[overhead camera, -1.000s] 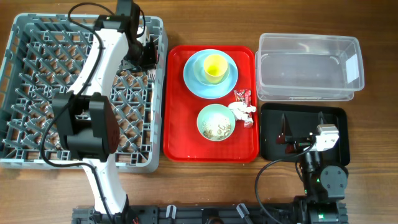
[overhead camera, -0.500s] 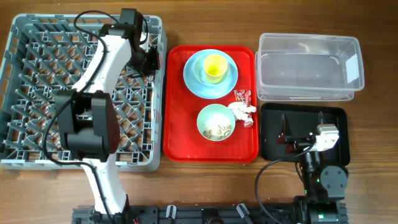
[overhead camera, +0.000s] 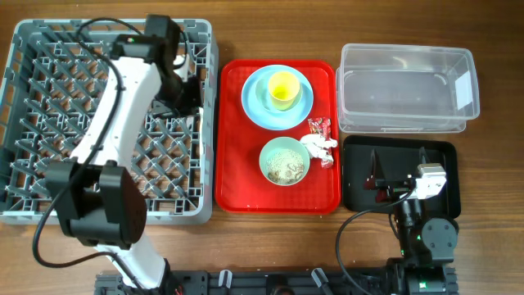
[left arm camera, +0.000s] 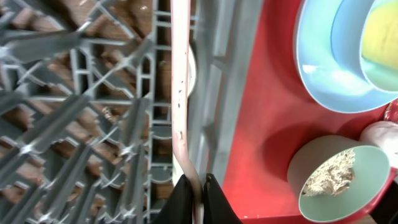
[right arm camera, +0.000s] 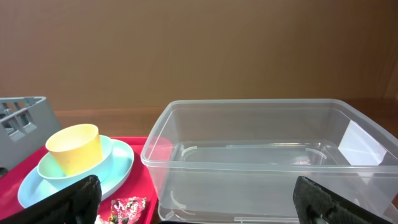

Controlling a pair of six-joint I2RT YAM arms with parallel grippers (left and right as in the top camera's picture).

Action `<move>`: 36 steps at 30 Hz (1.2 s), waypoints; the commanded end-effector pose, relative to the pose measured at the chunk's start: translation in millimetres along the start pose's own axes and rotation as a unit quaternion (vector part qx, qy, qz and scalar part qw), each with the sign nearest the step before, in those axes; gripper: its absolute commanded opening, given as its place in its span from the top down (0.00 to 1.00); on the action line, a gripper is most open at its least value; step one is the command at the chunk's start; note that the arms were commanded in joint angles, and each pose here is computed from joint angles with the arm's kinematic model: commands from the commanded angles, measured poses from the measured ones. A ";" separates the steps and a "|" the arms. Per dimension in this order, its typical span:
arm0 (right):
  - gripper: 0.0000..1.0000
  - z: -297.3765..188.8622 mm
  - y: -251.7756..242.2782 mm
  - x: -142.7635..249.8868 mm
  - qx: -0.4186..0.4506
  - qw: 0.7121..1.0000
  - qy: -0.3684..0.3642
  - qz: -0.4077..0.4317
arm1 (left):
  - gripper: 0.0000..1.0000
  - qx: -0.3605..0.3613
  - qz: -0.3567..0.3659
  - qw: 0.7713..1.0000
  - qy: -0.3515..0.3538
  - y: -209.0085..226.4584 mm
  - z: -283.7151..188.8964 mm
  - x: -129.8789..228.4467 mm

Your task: Sort waste into correct bins and load items into the dishwasher rack

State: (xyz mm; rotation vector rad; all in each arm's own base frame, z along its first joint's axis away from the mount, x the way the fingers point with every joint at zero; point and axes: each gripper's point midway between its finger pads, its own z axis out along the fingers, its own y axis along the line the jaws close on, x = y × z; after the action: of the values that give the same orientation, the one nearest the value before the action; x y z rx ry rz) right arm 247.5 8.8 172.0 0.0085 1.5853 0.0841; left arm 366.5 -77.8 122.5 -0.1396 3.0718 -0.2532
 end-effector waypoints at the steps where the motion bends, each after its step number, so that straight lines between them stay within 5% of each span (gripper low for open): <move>1: 0.00 -0.3 -1.7 -1.8 0.006 1.000 -0.005 -0.003 | 0.96 -0.009 0.014 1.000 -0.022 -6.0 -1.7 -5.3; 10: 0.00 -0.3 -1.6 -1.8 0.006 1.000 -0.005 -0.003 | 0.92 -0.074 -0.023 0.997 0.004 19.6 23.6 13.8; 11: 0.00 -0.3 -1.6 -1.8 0.006 1.000 -0.005 -0.003 | 0.90 -0.074 -0.023 0.997 0.007 20.0 25.5 15.3; 13: 0.00 -0.3 -1.7 -1.8 0.006 1.000 -0.005 -0.003 | 0.69 -0.076 -0.024 0.997 0.015 20.8 25.3 19.4; 15: 0.00 -0.3 -1.7 -1.8 0.006 1.000 -0.005 -0.003 | 0.66 -0.078 -0.021 0.997 0.019 21.8 20.1 24.2; 22: 0.00 -0.3 -1.6 -1.8 0.006 1.000 -0.005 -0.003 | 0.72 -0.032 0.002 0.992 -0.125 -4.1 -43.9 -3.1; 23: 0.00 -0.3 -1.6 -1.8 0.006 1.000 -0.005 -0.003 | 0.80 -0.031 0.003 0.991 -0.128 -6.3 -44.2 -4.1; 29: 0.00 -0.3 -1.7 -1.8 0.006 1.000 -0.005 -0.003 | 0.70 -0.009 0.002 0.989 -0.149 -17.0 -1.7 -12.6; 36: 0.00 -0.3 -1.7 -1.8 0.006 1.000 -0.005 -0.003 | 0.75 -0.003 0.014 0.988 -0.155 -25.8 33.3 -4.6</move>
State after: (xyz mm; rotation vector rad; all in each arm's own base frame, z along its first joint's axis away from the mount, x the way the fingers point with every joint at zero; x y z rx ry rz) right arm 247.5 8.8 172.1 0.0085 1.5849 0.0841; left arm 378.5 -108.1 106.1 -0.1088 2.7563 -0.2065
